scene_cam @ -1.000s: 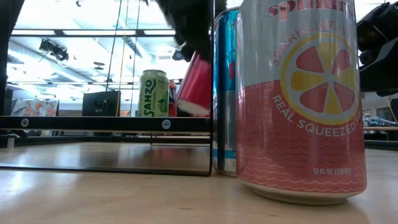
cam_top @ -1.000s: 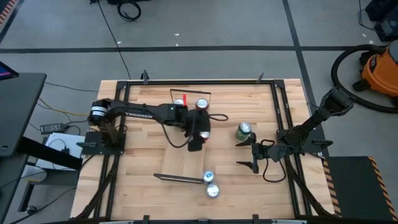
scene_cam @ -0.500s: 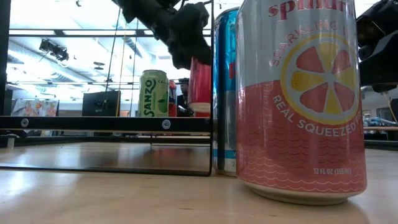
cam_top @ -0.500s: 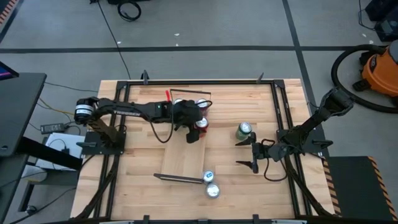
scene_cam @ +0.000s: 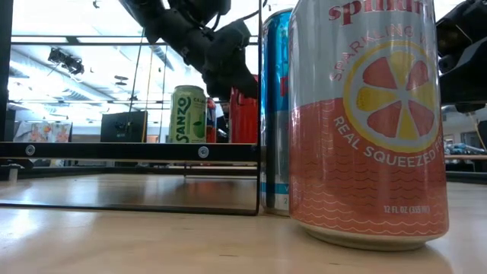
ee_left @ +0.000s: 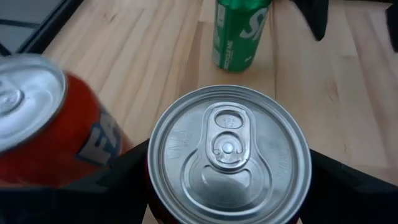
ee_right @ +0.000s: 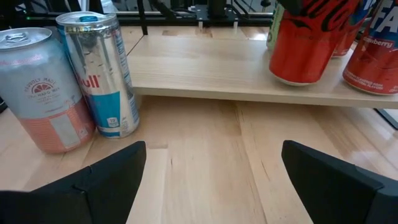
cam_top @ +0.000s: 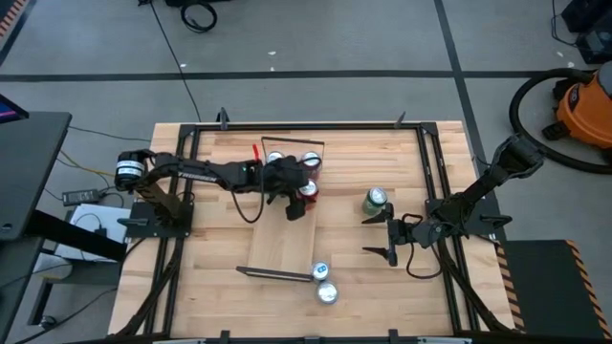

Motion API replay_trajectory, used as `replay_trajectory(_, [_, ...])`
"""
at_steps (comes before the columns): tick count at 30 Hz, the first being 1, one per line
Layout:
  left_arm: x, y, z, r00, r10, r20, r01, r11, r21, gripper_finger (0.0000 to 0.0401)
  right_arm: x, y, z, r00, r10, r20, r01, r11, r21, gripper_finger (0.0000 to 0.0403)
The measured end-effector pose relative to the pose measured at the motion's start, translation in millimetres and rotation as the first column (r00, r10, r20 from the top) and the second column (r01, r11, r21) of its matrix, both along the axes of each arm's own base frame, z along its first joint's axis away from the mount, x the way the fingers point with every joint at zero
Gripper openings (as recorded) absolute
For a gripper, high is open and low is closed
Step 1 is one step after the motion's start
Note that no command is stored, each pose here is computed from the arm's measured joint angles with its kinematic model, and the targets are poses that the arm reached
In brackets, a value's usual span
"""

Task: Place canned beverage on shelf
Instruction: Put the red black soda can on the shelf, then put the green soda can on the shelf

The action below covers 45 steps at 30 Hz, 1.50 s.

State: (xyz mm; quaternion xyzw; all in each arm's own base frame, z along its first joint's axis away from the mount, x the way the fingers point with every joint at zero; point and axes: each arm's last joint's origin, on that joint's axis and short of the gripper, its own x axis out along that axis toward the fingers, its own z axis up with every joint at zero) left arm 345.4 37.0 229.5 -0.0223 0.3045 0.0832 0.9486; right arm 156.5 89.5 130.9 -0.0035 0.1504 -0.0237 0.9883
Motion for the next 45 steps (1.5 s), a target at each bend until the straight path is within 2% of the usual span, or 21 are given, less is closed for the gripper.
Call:
replay_trajectory(6, [-1, 5, -1, 1.0, 0.022, -0.01, -0.022, 1.0, -0.001, 0.0312, 0, 0, 0, 1.0, 0.001, 0.0, -0.001, 1.0, 0.0, 0.0386])
replay_trajectory(15, [-3, 3, -3, 0.999, 0.037, -0.038, -0.038, 0.999, -0.035, 0.0347, 0, 0, 0, 1.0, 0.001, 0.001, -0.001, 1.0, 0.001, 0.0386])
replay_trajectory(28, [-1, -2, -1, 1.0, 0.024, -0.014, -0.025, 0.999, -0.032, 0.0352, 0, 0, 0, 1.0, 0.002, 0.002, -0.002, 1.0, 0.003, 0.0386])
replay_trajectory(36, [1, -1, 3, 1.0, 0.017, -0.008, -0.017, 1.0, -0.006, 0.0352, 0, 0, 0, 1.0, 0.001, 0.002, -0.001, 1.0, 0.006, 0.0386])
replay_trajectory(45, [8, -8, 33, 0.999, 0.005, -0.032, -0.002, 0.994, 0.105, 0.0352, 0, 0, 0, 1.0, 0.001, 0.002, -0.001, 1.0, 0.006, 0.0386])
